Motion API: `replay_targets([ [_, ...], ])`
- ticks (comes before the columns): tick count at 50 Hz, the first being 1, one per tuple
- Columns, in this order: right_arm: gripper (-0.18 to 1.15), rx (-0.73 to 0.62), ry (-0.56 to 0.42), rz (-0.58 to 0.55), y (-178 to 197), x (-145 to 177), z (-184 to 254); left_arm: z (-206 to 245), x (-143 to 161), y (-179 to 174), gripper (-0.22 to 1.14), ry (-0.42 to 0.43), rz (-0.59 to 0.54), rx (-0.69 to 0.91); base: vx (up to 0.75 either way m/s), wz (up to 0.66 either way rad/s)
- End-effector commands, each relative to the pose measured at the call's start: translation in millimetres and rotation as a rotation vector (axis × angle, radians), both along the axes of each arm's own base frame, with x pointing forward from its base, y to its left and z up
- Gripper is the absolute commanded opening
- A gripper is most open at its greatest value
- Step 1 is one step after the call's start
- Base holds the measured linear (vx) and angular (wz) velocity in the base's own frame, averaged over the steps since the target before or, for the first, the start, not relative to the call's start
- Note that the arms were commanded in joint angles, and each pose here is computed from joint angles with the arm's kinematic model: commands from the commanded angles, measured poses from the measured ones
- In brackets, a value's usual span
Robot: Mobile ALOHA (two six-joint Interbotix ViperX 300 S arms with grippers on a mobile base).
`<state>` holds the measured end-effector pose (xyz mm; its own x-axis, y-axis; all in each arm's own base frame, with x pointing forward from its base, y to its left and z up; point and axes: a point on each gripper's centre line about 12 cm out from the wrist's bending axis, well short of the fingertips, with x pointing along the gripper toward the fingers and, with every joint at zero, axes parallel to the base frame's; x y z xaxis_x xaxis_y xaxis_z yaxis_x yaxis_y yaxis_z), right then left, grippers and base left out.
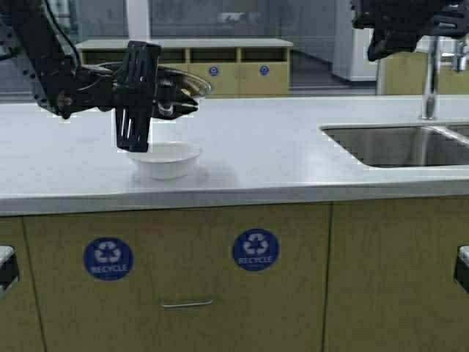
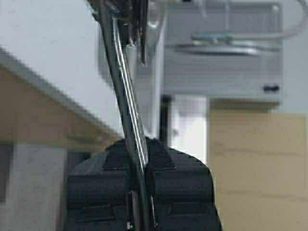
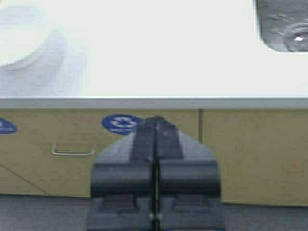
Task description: Add oil to the pan and cook the shrimp and serve it
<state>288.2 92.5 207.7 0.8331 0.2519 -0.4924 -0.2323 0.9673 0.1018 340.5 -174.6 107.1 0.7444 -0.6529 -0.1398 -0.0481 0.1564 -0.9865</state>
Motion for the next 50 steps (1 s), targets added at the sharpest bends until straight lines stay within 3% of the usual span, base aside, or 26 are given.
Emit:
replay_targets([
  [1,0.05,0.009,-0.029,0.001,0.9,1.8,9.4,33.0,13.5,-3.5,0.04,-0.112,0.004,0.071,0.03,0.26],
  [28,0.05,0.012,-0.033,0.000,1.1,2.2,11.0,31.9,34.4,-21.2,0.04,-0.129,-0.051,0.529,0.04,0.21],
  [50,0.05,0.021,-0.051,-0.002,0.6,0.9,17.2,42.0,58.1,-35.6,0.04,-0.151,-0.070,0.655,0.02,0.06],
])
